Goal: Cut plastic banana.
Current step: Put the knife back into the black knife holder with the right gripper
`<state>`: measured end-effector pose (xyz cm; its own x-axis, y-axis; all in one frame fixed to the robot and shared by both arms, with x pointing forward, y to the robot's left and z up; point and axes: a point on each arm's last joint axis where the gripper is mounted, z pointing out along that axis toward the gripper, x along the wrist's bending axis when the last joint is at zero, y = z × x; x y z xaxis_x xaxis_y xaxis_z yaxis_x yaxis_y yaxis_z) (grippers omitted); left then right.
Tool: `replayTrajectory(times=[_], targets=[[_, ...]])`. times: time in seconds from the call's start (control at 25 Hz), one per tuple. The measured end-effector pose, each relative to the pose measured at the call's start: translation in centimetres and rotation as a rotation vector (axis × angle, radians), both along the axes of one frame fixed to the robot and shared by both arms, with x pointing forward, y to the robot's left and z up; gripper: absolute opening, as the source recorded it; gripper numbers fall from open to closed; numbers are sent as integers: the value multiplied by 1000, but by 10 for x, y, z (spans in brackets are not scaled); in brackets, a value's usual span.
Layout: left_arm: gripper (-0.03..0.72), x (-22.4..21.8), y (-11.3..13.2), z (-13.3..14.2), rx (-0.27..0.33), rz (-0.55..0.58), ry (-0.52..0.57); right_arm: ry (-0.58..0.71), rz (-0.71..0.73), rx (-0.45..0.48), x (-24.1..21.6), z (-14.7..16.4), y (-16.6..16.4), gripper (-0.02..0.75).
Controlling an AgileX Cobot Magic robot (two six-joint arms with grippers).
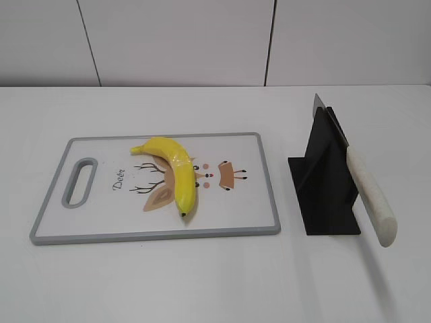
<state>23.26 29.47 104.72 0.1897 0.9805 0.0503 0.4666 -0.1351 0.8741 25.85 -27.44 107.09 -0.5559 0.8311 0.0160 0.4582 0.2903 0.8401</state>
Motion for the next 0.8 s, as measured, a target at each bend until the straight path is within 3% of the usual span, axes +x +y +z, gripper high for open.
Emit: replayTrajectory(times=[0.48,0.8], targets=[[585,0,0,0,-1,0,0,-184,-30,84,-26,5,-11,569],[583,0,0,0,1,0,0,-260,-206,92,-32,6,-13,569]])
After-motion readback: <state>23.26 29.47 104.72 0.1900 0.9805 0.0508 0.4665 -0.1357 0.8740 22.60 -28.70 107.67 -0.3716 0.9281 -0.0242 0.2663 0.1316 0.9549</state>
